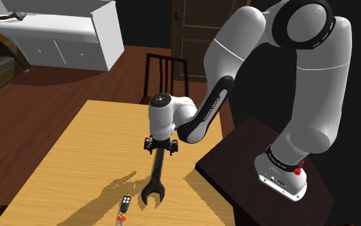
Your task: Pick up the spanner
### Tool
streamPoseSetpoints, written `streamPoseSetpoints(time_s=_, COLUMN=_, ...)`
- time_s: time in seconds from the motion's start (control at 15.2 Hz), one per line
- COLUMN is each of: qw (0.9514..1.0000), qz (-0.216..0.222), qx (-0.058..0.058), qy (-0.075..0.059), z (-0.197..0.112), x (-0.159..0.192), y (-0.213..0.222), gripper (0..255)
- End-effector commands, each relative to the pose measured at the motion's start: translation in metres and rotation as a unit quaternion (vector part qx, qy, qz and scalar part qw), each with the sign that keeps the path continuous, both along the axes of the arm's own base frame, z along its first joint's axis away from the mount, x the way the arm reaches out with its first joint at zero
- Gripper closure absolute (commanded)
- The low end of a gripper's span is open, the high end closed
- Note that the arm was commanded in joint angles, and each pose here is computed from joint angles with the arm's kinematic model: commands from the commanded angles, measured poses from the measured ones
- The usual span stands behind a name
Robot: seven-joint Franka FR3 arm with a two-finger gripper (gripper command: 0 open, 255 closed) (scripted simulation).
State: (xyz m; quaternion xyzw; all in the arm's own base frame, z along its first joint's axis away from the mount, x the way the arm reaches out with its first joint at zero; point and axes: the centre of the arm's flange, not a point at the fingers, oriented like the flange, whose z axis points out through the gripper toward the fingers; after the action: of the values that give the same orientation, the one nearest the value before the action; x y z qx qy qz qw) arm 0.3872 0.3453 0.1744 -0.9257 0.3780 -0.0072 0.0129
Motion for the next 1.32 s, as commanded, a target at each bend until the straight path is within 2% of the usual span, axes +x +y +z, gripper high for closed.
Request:
streamPoseSetpoints(time_s=0.0, qw=0.9999, qz=-0.014, qx=-0.003, qy=0.0, z=-0.019, x=0.007, y=0.009, gripper=0)
streamPoseSetpoints(time_s=0.59, qw=0.9999, qz=-0.014, qx=-0.003, qy=0.0, z=-0.059, x=0.007, y=0.009, gripper=0)
streamPoseSetpoints(time_s=0.66, qw=0.9999, qz=-0.014, qx=-0.003, qy=0.0, z=-0.059, x=0.007, y=0.009, gripper=255)
streamPoseSetpoints(time_s=1.25, qw=0.9999, qz=-0.014, qx=-0.003, qy=0.0, z=-0.059, x=0.007, y=0.009, gripper=255)
